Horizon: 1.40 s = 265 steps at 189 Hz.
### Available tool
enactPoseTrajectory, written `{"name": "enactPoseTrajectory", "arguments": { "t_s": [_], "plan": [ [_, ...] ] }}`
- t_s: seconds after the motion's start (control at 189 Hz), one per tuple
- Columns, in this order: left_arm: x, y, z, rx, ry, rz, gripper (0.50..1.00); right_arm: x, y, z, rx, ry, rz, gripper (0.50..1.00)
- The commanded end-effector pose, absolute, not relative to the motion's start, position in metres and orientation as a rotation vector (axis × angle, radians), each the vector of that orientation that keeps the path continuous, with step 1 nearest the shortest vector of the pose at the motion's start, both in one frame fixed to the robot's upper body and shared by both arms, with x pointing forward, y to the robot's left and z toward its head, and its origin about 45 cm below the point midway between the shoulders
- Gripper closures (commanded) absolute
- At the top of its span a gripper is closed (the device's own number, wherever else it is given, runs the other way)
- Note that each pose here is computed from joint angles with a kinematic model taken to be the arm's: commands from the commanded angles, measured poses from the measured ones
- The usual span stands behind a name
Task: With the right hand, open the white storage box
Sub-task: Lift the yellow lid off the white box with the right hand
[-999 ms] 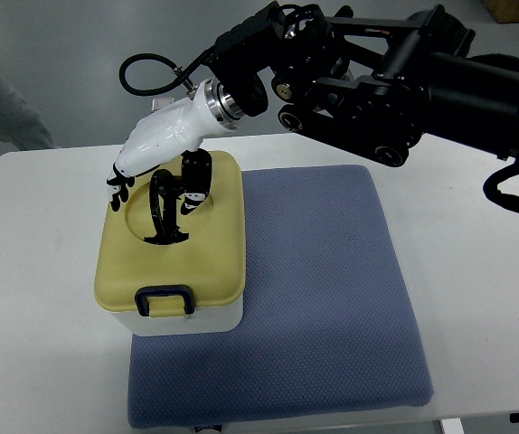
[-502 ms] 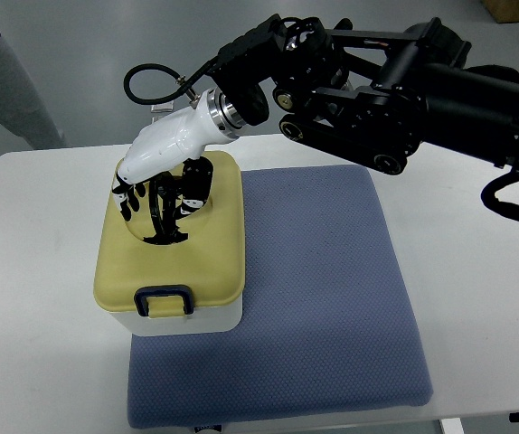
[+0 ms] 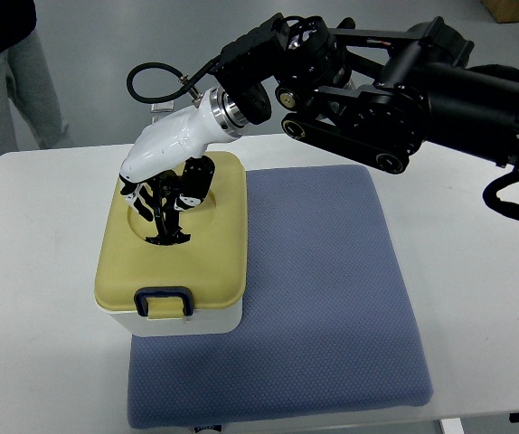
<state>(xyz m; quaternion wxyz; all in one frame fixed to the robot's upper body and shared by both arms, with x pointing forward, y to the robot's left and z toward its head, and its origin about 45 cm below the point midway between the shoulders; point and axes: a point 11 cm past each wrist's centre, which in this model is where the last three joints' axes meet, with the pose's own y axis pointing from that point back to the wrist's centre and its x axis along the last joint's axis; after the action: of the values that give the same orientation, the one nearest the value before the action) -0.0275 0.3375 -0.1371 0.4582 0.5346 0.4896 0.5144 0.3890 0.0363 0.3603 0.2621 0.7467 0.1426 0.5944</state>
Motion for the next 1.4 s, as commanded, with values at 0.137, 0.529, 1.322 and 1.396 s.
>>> {"name": "enactPoseTrajectory", "arguments": {
  "t_s": [0.137,0.529,1.322,1.396],
  "plan": [
    [-0.027,0.338,-0.137,1.317,1.206,1.267,0.5,0.383,0.04,0.363,2.038,0.415,1.614,1.0],
    [-0.027,0.338,-0.137,1.317,1.206,1.267,0.5,0.388,0.038,0.391,2.049,0.368,1.651,1.0],
    [-0.027,0.338,-0.137,1.317,1.206,1.267,0.5,0.485,-0.184,0.375,1.967,-0.273,1.385,1.0],
    [-0.027,0.338,-0.137,1.317,1.206,1.267,0.5,0.484,-0.202,0.357,1.967,-0.298,1.341,1.0]
  ]
}}
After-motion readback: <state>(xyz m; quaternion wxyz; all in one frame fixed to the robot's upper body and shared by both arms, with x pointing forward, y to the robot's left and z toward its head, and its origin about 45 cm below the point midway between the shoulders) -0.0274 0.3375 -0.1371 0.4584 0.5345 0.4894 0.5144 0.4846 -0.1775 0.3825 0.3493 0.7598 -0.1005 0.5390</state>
